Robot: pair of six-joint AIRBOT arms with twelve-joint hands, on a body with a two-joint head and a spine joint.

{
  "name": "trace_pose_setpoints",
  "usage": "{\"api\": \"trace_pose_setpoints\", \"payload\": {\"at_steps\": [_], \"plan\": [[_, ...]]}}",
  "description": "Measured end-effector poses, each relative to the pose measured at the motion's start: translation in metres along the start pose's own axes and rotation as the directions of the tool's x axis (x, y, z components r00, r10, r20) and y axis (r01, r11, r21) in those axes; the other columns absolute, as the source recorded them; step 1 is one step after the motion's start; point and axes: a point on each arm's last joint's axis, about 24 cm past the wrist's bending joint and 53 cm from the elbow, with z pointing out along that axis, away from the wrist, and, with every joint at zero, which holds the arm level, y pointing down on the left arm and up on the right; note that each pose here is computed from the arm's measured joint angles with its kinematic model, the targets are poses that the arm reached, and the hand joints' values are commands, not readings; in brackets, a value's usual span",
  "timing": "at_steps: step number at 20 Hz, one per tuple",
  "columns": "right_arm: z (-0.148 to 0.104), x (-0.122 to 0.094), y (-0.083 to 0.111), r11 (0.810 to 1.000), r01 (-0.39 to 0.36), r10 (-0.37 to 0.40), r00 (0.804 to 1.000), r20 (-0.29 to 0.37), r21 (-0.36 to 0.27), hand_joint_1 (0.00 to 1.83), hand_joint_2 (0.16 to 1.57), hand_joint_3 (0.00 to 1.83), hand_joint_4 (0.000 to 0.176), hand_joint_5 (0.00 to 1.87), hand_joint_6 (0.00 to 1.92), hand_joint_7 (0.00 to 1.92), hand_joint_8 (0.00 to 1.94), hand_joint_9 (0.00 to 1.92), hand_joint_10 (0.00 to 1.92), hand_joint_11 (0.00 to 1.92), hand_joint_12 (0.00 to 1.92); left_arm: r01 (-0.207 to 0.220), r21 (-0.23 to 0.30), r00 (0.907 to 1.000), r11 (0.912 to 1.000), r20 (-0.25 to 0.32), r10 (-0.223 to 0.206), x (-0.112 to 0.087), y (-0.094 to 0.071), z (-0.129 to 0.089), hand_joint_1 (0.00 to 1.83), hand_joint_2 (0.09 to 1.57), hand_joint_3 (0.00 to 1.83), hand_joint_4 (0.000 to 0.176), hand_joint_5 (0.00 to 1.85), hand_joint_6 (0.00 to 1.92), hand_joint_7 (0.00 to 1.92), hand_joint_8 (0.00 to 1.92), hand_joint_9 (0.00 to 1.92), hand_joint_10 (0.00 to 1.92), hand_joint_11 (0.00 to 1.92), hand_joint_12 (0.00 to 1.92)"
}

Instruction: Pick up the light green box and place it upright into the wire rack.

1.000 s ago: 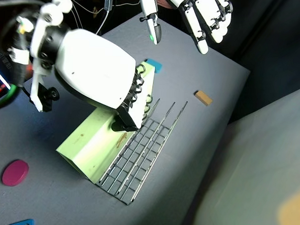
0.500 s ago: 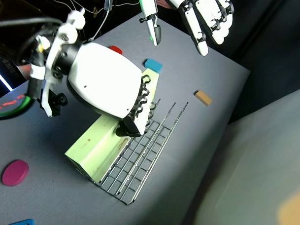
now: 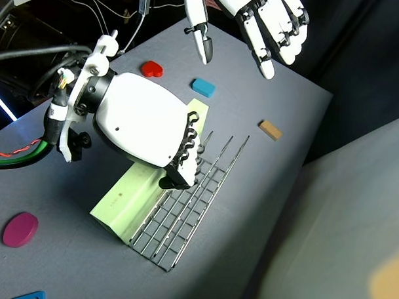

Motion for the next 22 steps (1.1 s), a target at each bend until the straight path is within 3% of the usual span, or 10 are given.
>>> {"api": "trace_pose_setpoints", "payload": {"at_steps": [1, 2, 3, 4, 7, 12, 15, 20, 22], "plan": [[0.0, 0.0, 0.001, 1.0, 0.001, -0.001, 1.0, 0.001, -0.005, 1.04, 1.11, 0.0, 0.0, 0.78, 0.16, 0.7, 0.27, 0.51, 0.68, 0.45, 1.35, 0.004, 0.005, 1.0, 1.0, -0.001, -0.004, 0.0, -0.002, 0.0, 0.26, 1.1, 0.0, 0.106, 0.3, 0.0, 0.17, 0.0, 0.2, 0.0, 0.0, 0.65], [0.0, -0.001, 0.002, 1.0, 0.002, -0.002, 1.0, 0.002, -0.007, 1.0, 1.1, 0.0, 0.0, 0.71, 0.02, 0.7, 0.1, 0.52, 0.5, 0.37, 1.32, 0.001, 0.013, 1.0, 0.9999, -0.005, -0.001, 0.002, -0.006, 0.002, 0.26, 1.1, 0.0, 0.106, 0.3, 0.0, 0.17, 0.0, 0.2, 0.0, 0.0, 0.67], [0.0, 0.0, 0.002, 1.0, 0.001, -0.001, 1.0, 0.002, -0.008, 1.0, 1.1, 0.0, 0.0, 0.71, 0.02, 0.7, 0.1, 0.52, 0.5, 0.37, 1.32, 0.0, 0.015, 1.0, 0.9999, -0.006, 0.0, 0.002, -0.007, 0.002, 0.26, 1.1, 0.0, 0.106, 0.3, 0.0, 0.17, 0.0, 0.2, 0.0, 0.0, 0.67], [0.0, -0.001, 0.002, 1.0, 0.001, -0.001, 1.0, 0.002, -0.008, 0.97, 1.08, 0.0, 0.0, 0.66, 0.0, 0.68, 0.02, 0.53, 0.35, 0.3, 1.29, 0.001, 0.022, 0.9999, 0.9998, -0.012, -0.001, 0.004, -0.011, 0.004, 0.26, 1.1, 0.0, 0.107, 0.3, 0.0, 0.17, 0.0, 0.2, 0.0, 0.0, 0.68], [0.0, 0.0, 0.002, 1.0, 0.003, -0.003, 1.0, 0.002, -0.009, 0.89, 1.06, 0.0, 0.0, 0.6, 0.0, 0.62, 0.0, 0.51, 0.12, 0.19, 1.22, -0.002, 0.034, 0.9999, 0.9994, -0.01, 0.003, 0.003, -0.018, 0.005, 0.26, 1.1, 0.0, 0.106, 0.32, 0.01, 0.17, 0.0, 0.2, 0.0, 0.0, 0.73], [-0.014, -0.011, 0.0, 1.0, 0.001, -0.001, 1.0, 0.014, -0.015, 0.78, 1.04, 0.0, 0.0, 0.48, 0.0, 0.51, 0.0, 0.47, 0.05, 0.13, 1.17, 0.023, 0.044, 0.9996, 0.9988, -0.017, -0.023, 0.009, -0.025, 0.007, 0.27, 1.1, 0.0, 0.107, 0.31, 0.0, 0.17, 0.0, 0.21, 0.0, 0.0, 0.74], [-0.034, -0.039, 0.003, 0.999, 0.002, 0.001, 0.997, 0.071, -0.043, 0.74, 1.03, 0.0, 0.0, 0.44, 0.0, 0.48, 0.0, 0.45, 0.03, 0.11, 1.17, 0.019, 0.054, 0.9998, 0.9984, -0.012, -0.018, 0.01, -0.03, 0.006, 0.27, 1.1, 0.0, 0.108, 0.3, 0.0, 0.18, 0.0, 0.21, 0.0, 0.0, 0.75], [-0.075, -0.051, -0.013, 0.996, 0.018, -0.008, 0.994, 0.113, -0.085, 0.73, 1.03, 0.0, 0.0, 0.44, 0.0, 0.47, 0.0, 0.43, 0.02, 0.1, 1.16, 0.015, 0.092, 0.9998, 0.9957, -0.013, -0.014, 0.011, -0.05, 0.005, 0.27, 1.1, 0.0, 0.108, 0.28, 0.0, 0.17, 0.0, 0.21, 0.0, 0.0, 0.73], [-0.091, -0.058, -0.016, 0.995, 0.045, -0.031, 0.989, 0.148, -0.093, 0.71, 1.03, 0.0, 0.0, 0.44, 0.0, 0.48, 0.01, 0.44, 0.02, 0.13, 1.17, 0.049, 0.107, 0.9988, 0.9931, -0.011, -0.048, 0.012, -0.057, 0.002, 0.27, 1.1, 0.0, 0.108, 0.28, 0.0, 0.17, 0.0, 0.21, 0.0, 0.0, 0.73]]}}
